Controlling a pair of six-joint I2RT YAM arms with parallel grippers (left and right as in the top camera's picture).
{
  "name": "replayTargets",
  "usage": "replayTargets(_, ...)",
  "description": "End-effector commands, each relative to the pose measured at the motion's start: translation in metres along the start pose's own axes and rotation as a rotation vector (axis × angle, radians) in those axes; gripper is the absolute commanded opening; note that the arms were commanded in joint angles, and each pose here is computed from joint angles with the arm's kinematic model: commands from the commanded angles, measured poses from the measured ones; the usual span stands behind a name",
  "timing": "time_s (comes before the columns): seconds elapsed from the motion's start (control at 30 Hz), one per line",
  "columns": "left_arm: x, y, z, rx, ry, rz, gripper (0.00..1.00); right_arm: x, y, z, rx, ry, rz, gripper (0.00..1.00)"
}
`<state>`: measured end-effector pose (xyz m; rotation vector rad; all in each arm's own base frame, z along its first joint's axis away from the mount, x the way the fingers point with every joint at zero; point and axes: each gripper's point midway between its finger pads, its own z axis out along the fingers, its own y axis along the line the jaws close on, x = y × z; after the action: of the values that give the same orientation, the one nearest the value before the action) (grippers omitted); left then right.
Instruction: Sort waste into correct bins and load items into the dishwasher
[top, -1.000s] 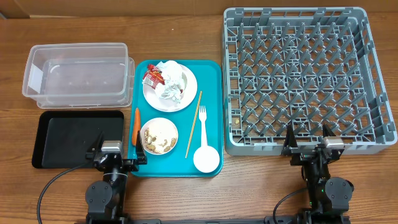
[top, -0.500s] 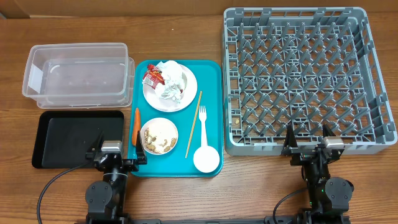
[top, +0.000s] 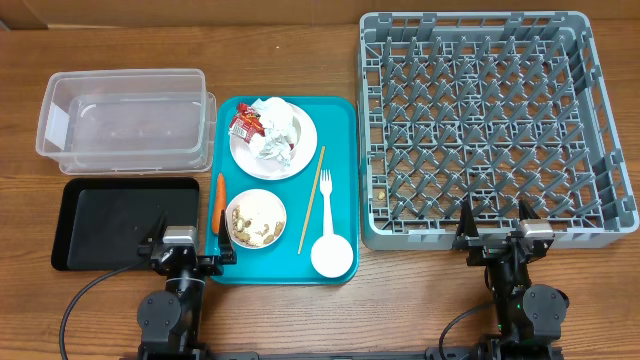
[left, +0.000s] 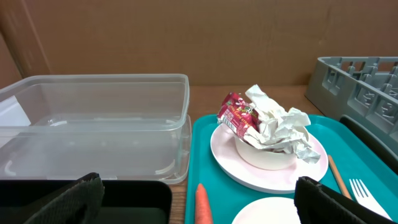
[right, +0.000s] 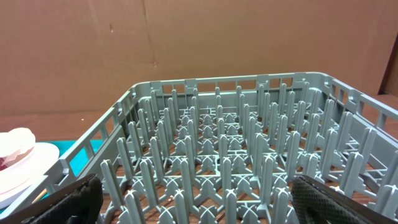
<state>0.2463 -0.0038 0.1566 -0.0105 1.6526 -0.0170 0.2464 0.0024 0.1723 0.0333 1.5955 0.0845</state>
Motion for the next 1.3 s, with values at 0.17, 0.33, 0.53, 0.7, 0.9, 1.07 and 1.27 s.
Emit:
replayTargets(0.17, 0.0010, -0.0020, 0.0001, 0.009, -0.003, -0.005, 1.00, 0.0018, -0.0034, 0.0000, 0.017, -0.004, -0.004, 1.00)
replayTargets(0.33, 0.0010, -0.0019, 0.0001, 0.008, -0.003, -0.005, 1.00, 0.0018, -0.0035, 0.0000, 0.017, -0.004, -0.004, 1.00)
replayTargets(0.53, 0.0010, -0.0019, 0.0001, 0.008, -0.003, -0.005, 1.00, 0.0018, -0.0035, 0.0000, 0.017, -0.004, -0.004, 1.00)
replayTargets(0.7, 0.0010, -0.0019, 0.0001, 0.008, -0.003, -0.005, 1.00, 0.0018, -0.0035, 0.0000, 0.017, -0.004, -0.004, 1.00)
replayTargets(0.9, 0.0010, -0.0019, 0.0001, 0.008, -0.003, -0.005, 1.00, 0.0018, -0.0035, 0.0000, 0.017, -0.004, -0.004, 1.00)
replayTargets(1.07, 0.0010, -0.0019, 0.0001, 0.008, -0.003, -0.005, 1.00, 0.0018, -0.0034, 0.0000, 0.017, -0.004, -0.004, 1.00)
replayTargets(1.27, -0.0003, 0.0036, 0.0001, -0.023, -0.008, 0.044, 1.00, 0.0018, -0.0035, 0.0000, 0.017, -0.004, -0.004, 1.00)
